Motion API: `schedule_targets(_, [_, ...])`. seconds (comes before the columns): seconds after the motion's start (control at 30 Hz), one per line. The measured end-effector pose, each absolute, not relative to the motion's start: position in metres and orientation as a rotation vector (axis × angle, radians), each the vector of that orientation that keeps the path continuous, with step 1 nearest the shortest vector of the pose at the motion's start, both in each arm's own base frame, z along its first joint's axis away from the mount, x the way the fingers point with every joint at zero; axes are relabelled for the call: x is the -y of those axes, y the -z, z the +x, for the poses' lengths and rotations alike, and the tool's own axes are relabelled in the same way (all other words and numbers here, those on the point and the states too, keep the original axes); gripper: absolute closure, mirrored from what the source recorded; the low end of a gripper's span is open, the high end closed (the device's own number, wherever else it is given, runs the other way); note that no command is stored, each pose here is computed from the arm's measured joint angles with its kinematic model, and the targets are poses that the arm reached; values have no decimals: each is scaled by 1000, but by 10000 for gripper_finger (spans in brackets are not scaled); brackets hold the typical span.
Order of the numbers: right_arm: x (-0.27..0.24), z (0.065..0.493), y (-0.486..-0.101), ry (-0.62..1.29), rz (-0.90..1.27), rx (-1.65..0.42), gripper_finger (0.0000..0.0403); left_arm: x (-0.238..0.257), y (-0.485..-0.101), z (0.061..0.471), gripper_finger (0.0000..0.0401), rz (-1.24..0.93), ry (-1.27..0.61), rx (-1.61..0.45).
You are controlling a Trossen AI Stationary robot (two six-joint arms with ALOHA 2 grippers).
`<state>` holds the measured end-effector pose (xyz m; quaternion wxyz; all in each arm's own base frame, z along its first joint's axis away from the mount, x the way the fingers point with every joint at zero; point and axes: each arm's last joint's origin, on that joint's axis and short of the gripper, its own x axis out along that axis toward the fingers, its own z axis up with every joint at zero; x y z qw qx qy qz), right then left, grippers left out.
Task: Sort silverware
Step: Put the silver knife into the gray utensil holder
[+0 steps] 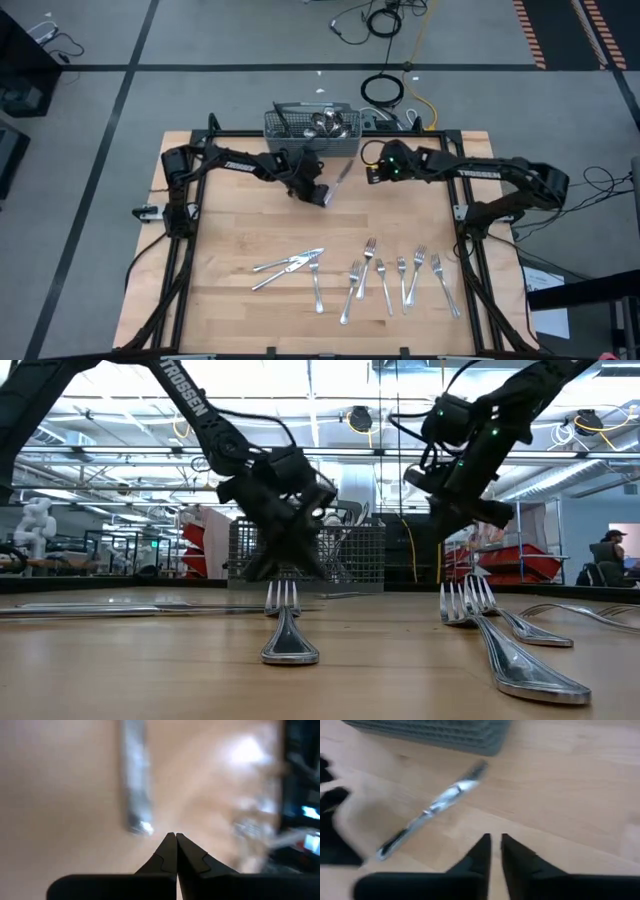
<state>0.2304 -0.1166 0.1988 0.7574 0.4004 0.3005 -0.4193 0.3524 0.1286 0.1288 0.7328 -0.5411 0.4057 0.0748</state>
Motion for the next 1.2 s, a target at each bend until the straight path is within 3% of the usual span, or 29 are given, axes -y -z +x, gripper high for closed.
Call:
schedule_targets(0.2, [118,232,-192,919,867,-693,395,-116,-158,378,401,-1252,81,-769])
schedule_targets(0.43, [117,245,-191,815,846,-648,402,-125,-207,394,401,-1169,175,-624])
schedule_targets(0.9, [120,314,-153,684,838,-657,403,-175,-339,316,401,-913,214,-257])
schedule_targets(1.2, [123,381,-157,631,672,-832,403,-182,-370,284,401,-827,151,-151])
